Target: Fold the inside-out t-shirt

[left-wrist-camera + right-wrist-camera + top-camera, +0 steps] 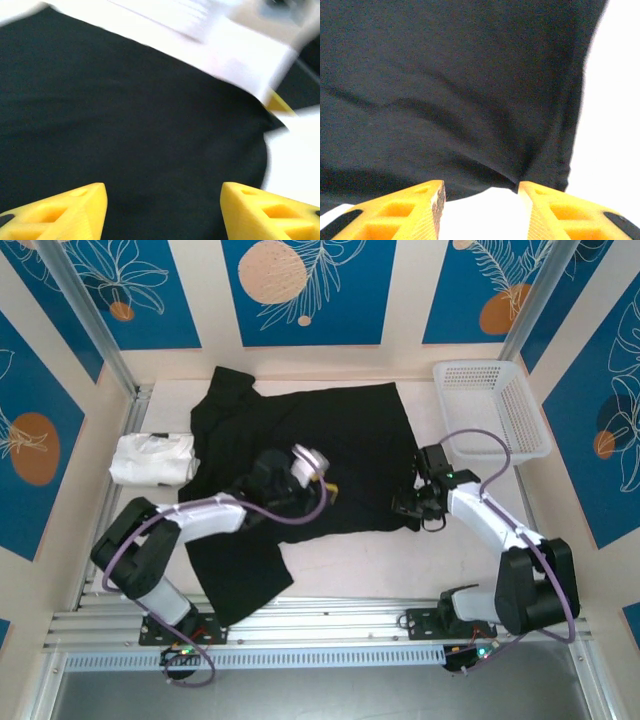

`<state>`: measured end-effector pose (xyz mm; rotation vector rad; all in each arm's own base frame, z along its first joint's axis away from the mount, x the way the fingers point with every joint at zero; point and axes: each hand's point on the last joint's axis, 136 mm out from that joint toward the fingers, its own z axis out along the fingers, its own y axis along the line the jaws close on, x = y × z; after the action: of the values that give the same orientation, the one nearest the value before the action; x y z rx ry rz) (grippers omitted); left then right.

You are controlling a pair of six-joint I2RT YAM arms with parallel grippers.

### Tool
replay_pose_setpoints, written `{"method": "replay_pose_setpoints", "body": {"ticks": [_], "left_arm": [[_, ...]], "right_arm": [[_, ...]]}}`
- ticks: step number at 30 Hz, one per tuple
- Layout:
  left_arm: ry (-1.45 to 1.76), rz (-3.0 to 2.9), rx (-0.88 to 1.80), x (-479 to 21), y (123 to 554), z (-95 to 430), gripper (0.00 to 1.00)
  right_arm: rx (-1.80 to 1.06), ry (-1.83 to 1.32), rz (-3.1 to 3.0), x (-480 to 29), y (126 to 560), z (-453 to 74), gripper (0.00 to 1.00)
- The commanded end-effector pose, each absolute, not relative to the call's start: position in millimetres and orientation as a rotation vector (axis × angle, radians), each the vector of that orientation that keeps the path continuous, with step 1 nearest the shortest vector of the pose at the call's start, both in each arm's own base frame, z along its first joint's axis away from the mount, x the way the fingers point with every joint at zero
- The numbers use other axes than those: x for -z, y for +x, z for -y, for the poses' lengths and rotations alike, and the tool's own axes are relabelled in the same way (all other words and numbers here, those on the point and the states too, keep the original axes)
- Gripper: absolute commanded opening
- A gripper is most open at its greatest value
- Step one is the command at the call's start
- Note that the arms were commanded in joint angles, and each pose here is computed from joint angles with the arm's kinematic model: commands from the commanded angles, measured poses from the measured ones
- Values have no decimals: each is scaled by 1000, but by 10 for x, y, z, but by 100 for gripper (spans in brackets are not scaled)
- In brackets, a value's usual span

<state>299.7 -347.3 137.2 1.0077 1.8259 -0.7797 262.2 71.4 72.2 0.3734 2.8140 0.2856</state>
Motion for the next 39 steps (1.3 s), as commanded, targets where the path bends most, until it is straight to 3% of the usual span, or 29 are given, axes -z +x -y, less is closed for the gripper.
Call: {"method": "replay_pose_setpoints", "body": {"ticks": [1,6,14,17,23,27,34,39], "left_arm": [[1254,-1546,729,-1492,2752,3922,60],[1501,-1537,679,-999,2433,4339,59],[1665,-1556,630,-501,2313,4572,54],[1686,-1560,611,-412,2323,4567,46],[1686,-1631,601,-324,2331,4514,16],[1606,-1662,640,-488,2351,4449,0],[1332,-1709,869,-1028,2435,4159,0],[1163,-1765,1012,-1076,2551,3954,0]], "right_arm": [[-251,537,-2758,-705,2672,-544,44],[-282,566,-2801,-599,2713,-559,43],[-266,575,-2871,-458,2831,-542,40],[-245,547,-2894,-434,2854,-528,32],[-323,450,-2883,-551,2847,-619,5],[-491,296,-2829,-820,2858,-860,1],[-770,53,-2752,-1197,2970,-1321,1],[-764,17,-2797,-1034,3318,-1394,2]]}}
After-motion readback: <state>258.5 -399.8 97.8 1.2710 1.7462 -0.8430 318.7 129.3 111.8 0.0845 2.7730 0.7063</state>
